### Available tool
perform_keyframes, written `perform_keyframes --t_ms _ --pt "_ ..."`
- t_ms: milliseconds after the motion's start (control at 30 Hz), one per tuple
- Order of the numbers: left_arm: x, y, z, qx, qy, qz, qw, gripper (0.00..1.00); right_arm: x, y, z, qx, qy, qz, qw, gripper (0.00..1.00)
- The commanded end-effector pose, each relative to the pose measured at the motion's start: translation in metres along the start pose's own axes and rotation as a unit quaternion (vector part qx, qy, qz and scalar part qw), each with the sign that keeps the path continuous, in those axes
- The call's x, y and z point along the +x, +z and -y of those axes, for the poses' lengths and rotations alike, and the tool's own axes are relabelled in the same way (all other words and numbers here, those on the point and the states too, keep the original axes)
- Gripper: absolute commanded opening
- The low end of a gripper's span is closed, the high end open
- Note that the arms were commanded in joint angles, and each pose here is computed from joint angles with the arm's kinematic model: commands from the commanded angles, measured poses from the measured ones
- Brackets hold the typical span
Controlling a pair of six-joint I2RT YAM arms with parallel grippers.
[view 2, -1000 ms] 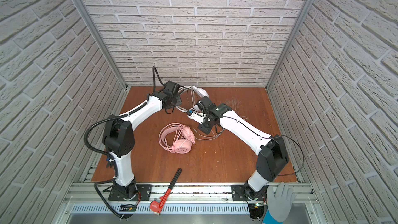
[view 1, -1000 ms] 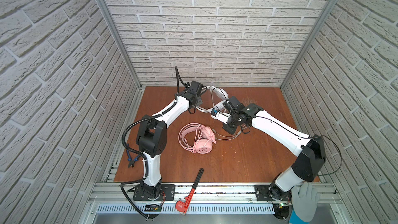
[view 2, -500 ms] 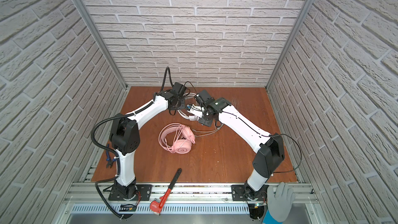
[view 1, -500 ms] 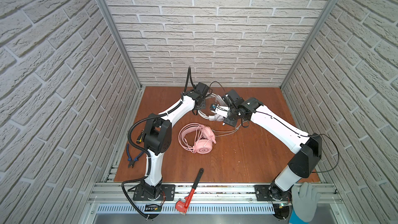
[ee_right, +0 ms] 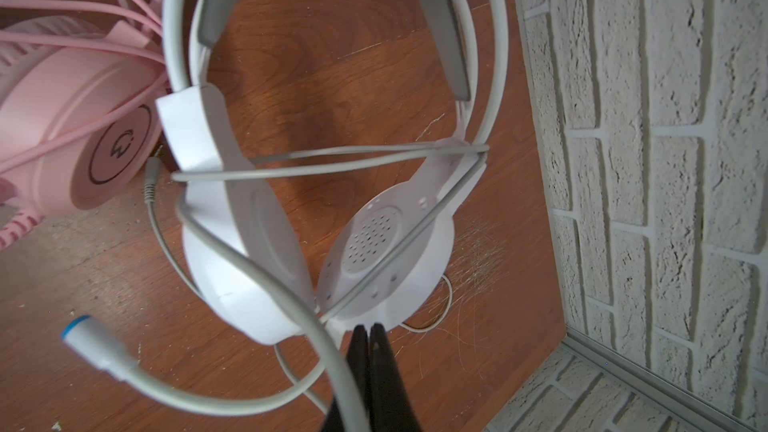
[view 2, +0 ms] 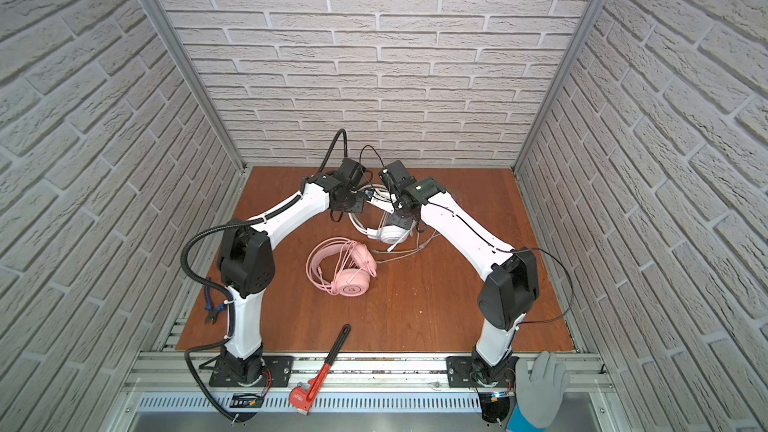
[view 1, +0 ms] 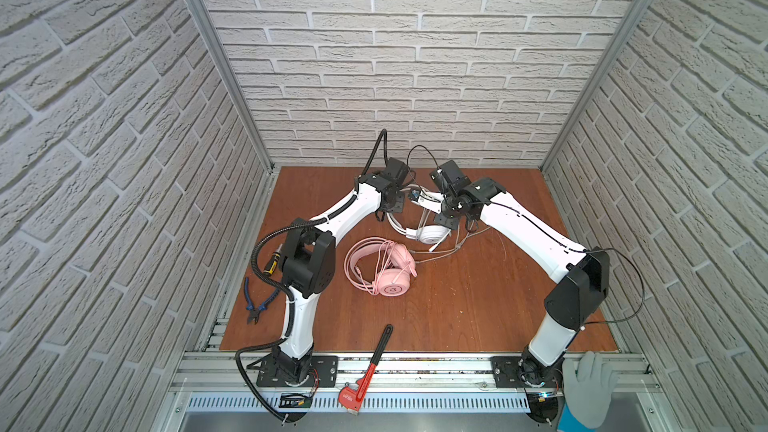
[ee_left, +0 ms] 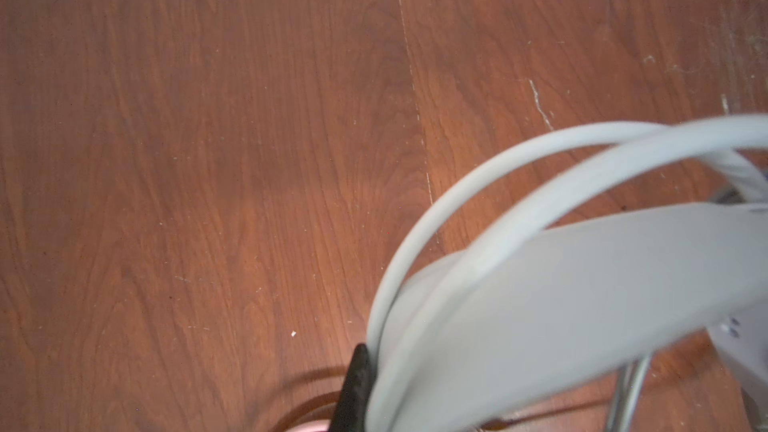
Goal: Wrap the headphones
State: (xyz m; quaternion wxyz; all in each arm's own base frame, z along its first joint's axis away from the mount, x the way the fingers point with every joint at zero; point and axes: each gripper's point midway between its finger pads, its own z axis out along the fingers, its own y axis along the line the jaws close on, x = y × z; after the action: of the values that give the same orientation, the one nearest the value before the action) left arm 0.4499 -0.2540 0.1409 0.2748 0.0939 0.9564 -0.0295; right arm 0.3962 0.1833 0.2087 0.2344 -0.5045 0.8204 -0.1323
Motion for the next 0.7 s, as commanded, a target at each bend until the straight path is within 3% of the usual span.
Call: perform_keyframes --t_ms 0,267,667 --pt "-0.007 -0.005 0.014 0.032 0.016 0.015 0.999 0.00 -0.007 0.000 0.032 0.041 0.035 0.013 0.998 0.05" --pt "-0.004 -0.009 0.019 0.048 0.041 0.013 0.998 0.00 0.007 0.014 0.065 0.062 0.115 0.000 0.991 0.06" --pt "0.006 -0.013 0.031 0.084 0.067 0.000 0.994 0.00 0.008 0.039 0.085 0.074 0.171 -0.015 0.982 0.09"
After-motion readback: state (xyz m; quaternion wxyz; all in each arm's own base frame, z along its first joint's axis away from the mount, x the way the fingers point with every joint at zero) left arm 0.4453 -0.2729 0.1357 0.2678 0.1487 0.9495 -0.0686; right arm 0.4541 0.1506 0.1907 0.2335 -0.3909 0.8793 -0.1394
